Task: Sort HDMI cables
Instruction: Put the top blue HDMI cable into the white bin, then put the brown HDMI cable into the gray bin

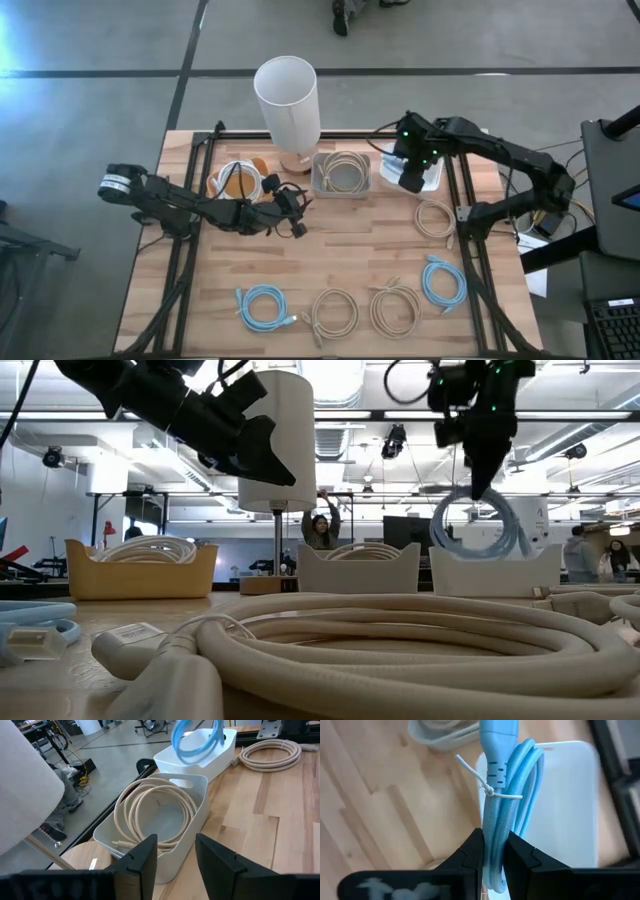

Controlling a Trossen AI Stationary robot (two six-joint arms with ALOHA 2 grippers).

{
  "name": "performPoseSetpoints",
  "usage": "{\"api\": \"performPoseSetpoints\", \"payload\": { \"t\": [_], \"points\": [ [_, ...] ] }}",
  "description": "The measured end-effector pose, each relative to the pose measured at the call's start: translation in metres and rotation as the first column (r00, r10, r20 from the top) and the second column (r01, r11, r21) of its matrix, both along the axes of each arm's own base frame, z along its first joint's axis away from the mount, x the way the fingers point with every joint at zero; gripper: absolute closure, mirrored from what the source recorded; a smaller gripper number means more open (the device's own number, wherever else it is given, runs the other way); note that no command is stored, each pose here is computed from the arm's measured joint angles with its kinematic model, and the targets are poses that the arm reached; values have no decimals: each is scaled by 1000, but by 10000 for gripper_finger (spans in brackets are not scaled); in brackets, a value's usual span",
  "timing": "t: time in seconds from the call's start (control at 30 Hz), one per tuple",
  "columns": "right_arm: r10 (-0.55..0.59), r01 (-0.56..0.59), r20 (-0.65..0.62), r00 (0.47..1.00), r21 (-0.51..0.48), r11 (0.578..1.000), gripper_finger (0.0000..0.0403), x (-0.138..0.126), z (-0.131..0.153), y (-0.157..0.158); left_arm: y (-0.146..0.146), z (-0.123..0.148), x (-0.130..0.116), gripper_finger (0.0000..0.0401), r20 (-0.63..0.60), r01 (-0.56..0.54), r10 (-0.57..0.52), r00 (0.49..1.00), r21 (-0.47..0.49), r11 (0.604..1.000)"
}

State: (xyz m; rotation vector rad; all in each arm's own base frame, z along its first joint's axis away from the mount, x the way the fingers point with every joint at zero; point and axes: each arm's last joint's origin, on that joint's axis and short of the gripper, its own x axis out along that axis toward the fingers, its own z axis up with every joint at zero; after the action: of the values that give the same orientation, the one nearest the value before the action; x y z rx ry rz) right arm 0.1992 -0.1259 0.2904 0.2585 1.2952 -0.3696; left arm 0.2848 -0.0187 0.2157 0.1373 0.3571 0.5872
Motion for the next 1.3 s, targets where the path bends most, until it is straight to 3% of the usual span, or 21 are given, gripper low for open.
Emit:
{"api": "performPoseSetpoints", "payload": {
  "t": [0.13, 0.37, 0.6, 0.83, 1.3],
  "points": [
    [87, -86, -25, 996, 36, 996, 355, 4, -11, -10, 0, -2, -1, 261, -23, 0, 0, 1000, 3, 1000],
    [38, -31, -86, 996, 82, 996, 355, 3, -29, -32, 0, -4, -2, 261, -45, -2, 2, 999, 4, 1000],
    [109, -95, -127, 986, 107, 990, 353, 4, -42, -43, 0, -4, -2, 261, -45, -2, 2, 999, 4, 1000],
    [95, -78, -150, 984, 115, 990, 320, 2, -49, -52, 0, -4, -2, 261, -45, -2, 2, 999, 4, 1000],
    [27, -22, -185, 982, 29, 999, 271, -2, -44, -56, 1, -4, -2, 261, -55, 0, 0, 998, 13, 1000]
  ]
}}
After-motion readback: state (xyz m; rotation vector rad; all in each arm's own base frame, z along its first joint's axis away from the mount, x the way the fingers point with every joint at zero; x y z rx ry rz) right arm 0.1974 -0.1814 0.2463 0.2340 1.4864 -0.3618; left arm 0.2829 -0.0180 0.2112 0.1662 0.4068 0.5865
